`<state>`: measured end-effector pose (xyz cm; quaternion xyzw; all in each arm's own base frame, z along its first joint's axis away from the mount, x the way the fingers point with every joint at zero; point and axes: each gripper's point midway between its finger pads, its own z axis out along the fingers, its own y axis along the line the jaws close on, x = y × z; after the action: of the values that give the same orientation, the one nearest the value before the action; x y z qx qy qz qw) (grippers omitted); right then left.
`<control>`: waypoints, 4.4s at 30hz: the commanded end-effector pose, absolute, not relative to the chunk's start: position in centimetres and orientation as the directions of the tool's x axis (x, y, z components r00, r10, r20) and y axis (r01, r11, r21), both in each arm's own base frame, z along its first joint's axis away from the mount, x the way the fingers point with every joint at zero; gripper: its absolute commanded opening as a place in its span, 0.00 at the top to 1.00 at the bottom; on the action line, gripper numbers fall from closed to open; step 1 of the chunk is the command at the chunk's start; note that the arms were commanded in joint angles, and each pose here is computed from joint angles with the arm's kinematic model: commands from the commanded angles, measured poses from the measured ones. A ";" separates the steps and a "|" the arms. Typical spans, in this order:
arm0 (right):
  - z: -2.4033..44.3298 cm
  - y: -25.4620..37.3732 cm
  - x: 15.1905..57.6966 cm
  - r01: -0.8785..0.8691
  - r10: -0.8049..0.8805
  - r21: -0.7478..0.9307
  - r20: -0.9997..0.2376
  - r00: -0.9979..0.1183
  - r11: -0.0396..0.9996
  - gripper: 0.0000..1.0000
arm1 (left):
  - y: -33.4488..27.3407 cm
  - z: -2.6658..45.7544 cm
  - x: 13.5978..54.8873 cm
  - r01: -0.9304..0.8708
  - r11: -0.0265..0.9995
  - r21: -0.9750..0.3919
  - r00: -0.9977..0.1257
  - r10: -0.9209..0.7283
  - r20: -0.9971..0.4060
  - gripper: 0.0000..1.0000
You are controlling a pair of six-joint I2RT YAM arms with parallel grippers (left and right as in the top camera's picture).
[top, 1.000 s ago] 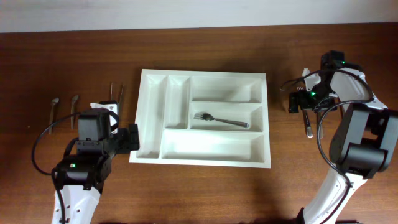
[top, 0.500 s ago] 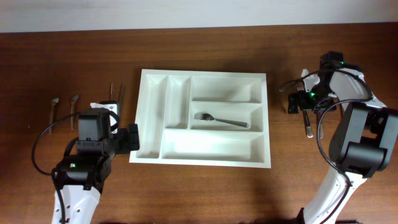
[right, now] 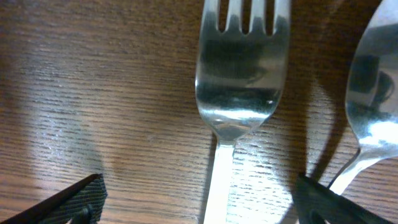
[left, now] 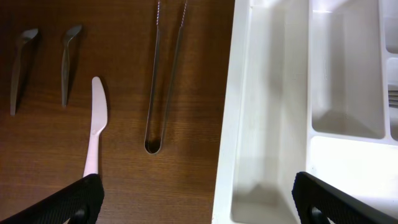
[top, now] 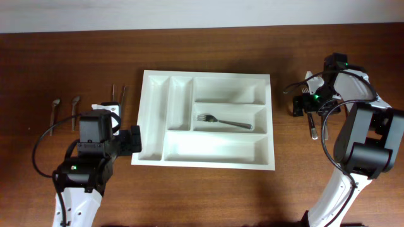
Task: Pack container
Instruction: 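Lower the right gripper and grasp the second fork, then carry the fork over the tray and place it beside the first fork, then return the right gripper to the spoons and grasp the left spoon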
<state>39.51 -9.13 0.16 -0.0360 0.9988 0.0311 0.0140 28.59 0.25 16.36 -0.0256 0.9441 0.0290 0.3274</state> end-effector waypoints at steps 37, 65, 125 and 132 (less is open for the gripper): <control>11.5 -7.8 43.5 -0.115 -0.106 0.032 -0.211 -0.972 0.993 0.96 | 0.0 17.0 29.0 -0.064 0.998 0.024 -0.774 -0.035 -0.633 0.01; 7.0 16.2 33.5 -0.980 -0.975 0.026 -0.104 -0.199 0.197 0.96 | 0.0 17.1 29.1 -0.063 0.998 0.022 -0.768 -0.034 -0.640 0.01; 1.5 -15.1 43.0 0.027 0.026 -0.008 -0.107 -0.994 1.000 0.23 | -0.1 17.1 29.1 -0.063 0.998 0.021 -0.767 -0.035 -0.640 0.01; 0.2 -14.9 42.6 0.028 0.028 0.003 -0.074 -0.997 1.000 0.28 | -0.5 17.1 29.1 -0.047 0.999 0.001 -0.769 -0.035 -0.639 0.01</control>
<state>43.01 -15.53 1.35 0.0156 0.9985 -0.0092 0.0514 28.88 0.03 16.58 -0.0239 0.9419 0.0229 0.3343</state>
